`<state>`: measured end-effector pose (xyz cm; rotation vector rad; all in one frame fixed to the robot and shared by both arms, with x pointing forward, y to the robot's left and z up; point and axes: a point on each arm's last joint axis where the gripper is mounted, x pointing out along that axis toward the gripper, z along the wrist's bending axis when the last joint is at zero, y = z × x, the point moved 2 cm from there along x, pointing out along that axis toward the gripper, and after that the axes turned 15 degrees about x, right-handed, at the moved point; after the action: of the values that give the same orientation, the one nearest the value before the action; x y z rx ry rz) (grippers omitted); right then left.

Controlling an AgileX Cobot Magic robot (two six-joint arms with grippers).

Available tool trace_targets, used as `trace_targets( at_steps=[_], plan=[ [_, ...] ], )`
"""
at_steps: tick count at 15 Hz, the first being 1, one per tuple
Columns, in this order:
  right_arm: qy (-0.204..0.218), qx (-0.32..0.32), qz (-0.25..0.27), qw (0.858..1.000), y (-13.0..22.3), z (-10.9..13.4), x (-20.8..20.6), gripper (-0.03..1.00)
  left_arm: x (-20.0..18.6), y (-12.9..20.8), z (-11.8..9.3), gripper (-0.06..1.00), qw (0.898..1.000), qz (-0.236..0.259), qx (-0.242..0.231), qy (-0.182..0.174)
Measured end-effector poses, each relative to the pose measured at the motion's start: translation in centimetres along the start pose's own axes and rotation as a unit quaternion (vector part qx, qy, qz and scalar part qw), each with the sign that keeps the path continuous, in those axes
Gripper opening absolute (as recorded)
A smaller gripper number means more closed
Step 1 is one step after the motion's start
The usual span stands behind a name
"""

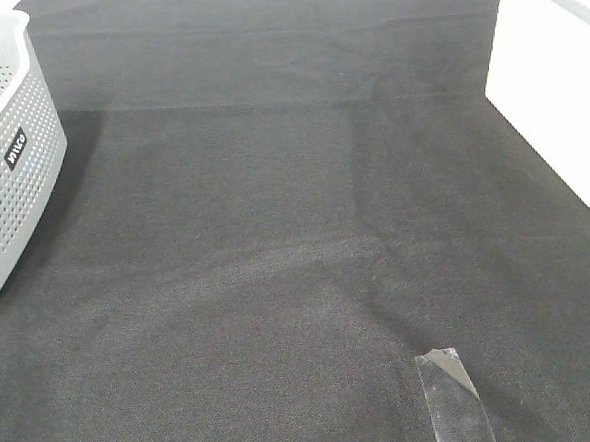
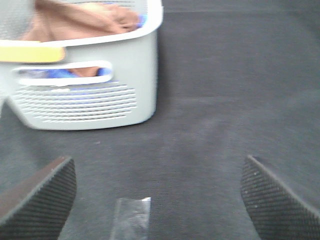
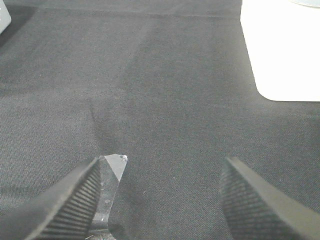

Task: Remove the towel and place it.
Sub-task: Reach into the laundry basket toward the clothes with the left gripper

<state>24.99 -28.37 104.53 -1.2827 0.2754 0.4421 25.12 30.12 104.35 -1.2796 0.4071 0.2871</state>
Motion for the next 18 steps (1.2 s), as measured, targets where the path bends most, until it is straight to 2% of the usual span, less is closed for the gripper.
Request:
trace_targets(
  at_steps=[2,10,11,13,18],
  plan=[
    [0.0,0.0,0.0,1.0,0.0,0.0,0.0,0.65,0.0,-0.01,-0.06,0.85,1.0,-0.001,0.012,0.003],
    [0.0,0.0,0.0,1.0,0.0,0.0,0.0,0.65,0.0,-0.02,-0.09,0.85,1.0,-0.001,0.005,0.004],
    [0.0,0.0,0.0,1.0,0.0,0.0,0.0,0.65,0.0,-0.02,-0.07,0.86,1.0,-0.001,0.004,0.003],
    [0.0,0.0,0.0,1.0,0.0,0.0,0.0,0.65,0.0,0.0,0.0,0.95,1.0,0.0,0.005,0.0],
    [0.0,0.0,0.0,1.0,0.0,0.0,0.0,0.65,0.0,0.0,0.0,0.99,1.0,0.0,0.005,0.0]
  ],
)
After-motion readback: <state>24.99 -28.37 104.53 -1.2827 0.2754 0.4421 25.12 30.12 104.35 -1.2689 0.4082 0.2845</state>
